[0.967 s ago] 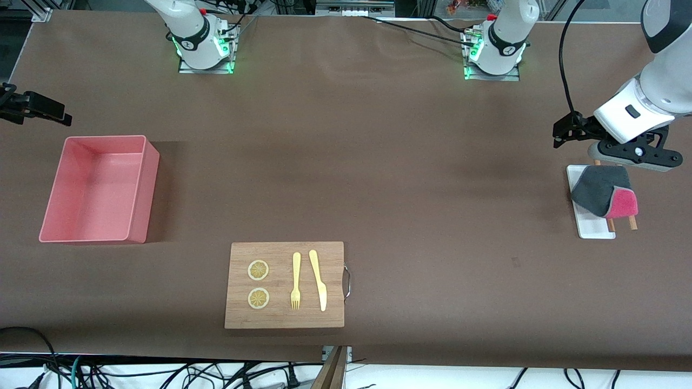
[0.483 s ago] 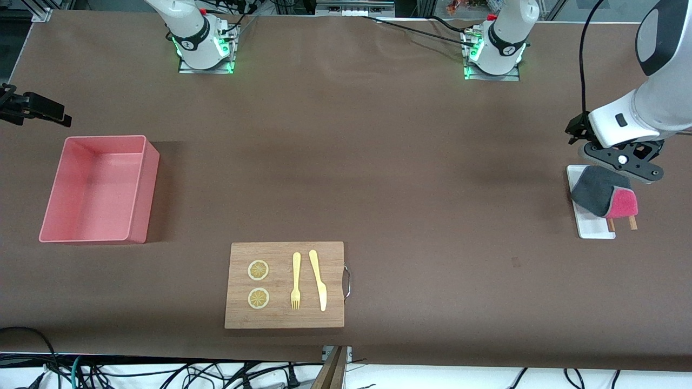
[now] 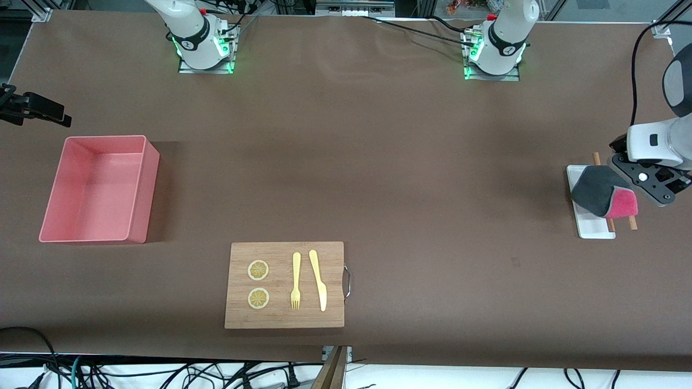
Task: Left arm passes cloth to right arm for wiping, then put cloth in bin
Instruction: 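Grasp the cloth edge with the left gripper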
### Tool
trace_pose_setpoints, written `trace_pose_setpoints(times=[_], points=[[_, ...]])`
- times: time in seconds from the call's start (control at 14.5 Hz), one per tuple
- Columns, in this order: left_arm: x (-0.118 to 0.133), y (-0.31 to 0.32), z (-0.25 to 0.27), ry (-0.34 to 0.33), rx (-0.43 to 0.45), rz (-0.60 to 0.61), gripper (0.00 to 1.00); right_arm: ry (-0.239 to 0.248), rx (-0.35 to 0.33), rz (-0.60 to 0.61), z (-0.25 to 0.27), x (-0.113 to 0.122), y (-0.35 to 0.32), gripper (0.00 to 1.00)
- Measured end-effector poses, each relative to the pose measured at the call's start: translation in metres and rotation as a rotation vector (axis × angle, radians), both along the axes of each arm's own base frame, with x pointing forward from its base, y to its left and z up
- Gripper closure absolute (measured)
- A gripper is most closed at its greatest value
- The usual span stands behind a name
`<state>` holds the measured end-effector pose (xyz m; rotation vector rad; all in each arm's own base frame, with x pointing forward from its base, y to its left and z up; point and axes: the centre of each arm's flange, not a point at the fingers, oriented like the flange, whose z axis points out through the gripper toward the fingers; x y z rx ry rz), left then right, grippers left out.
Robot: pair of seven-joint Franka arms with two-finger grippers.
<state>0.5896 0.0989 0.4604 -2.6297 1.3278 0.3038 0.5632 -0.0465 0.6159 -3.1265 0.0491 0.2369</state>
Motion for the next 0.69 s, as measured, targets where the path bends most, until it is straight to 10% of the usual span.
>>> trace_pose_setpoints(times=[0.69], points=[[-0.035, 0.062, -0.100, -0.133, 0.008, -0.235, 0.02, 0.001, 0.000, -0.001, -0.001, 0.001, -0.001, 0.00]])
